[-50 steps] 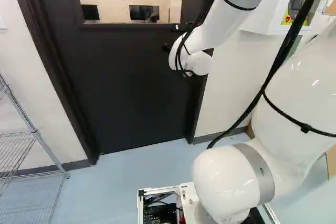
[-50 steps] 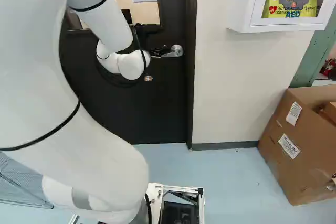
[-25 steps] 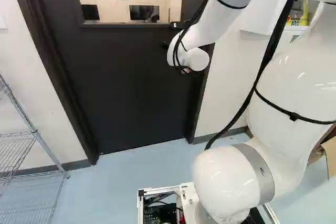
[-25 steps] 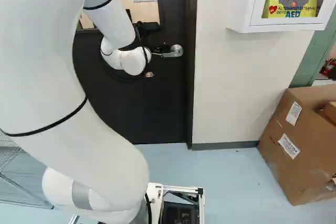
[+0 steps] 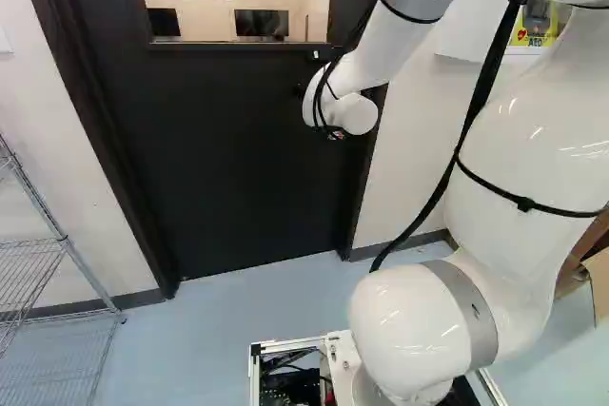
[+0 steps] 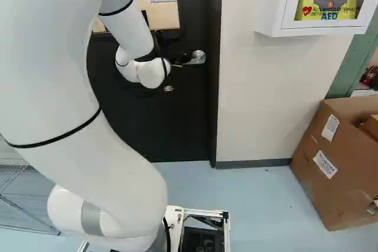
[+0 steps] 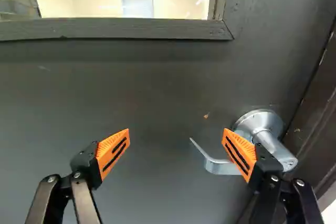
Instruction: Open the door and move inside
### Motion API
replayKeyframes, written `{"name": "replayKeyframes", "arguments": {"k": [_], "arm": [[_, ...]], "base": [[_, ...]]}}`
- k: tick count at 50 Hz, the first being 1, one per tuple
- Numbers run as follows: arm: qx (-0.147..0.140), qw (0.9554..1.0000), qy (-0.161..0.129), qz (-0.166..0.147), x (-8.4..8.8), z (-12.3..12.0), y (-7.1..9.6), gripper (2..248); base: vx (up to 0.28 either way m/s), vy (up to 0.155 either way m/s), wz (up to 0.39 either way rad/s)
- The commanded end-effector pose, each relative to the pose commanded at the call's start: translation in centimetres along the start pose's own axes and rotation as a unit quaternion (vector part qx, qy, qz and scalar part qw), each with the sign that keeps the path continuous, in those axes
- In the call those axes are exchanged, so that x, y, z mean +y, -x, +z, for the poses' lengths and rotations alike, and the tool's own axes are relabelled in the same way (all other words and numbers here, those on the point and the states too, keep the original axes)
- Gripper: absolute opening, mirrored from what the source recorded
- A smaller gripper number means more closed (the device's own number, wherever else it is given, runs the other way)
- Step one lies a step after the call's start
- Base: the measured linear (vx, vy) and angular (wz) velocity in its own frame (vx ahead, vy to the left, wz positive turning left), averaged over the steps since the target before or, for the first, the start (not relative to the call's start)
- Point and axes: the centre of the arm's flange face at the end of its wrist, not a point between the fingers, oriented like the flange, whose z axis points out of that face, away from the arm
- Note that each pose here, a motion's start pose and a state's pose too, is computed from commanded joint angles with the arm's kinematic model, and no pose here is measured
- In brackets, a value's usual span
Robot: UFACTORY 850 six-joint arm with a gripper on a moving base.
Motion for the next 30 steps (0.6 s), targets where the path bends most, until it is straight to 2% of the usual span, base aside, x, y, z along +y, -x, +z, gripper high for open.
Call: {"name": "replayKeyframes", "arguments": {"k": [30], "arm": [[-0.034,0.9994,0.000,0.000,0.0,0.1,3.2,247]], "base": [[0.000,0.000,0.000]]}}
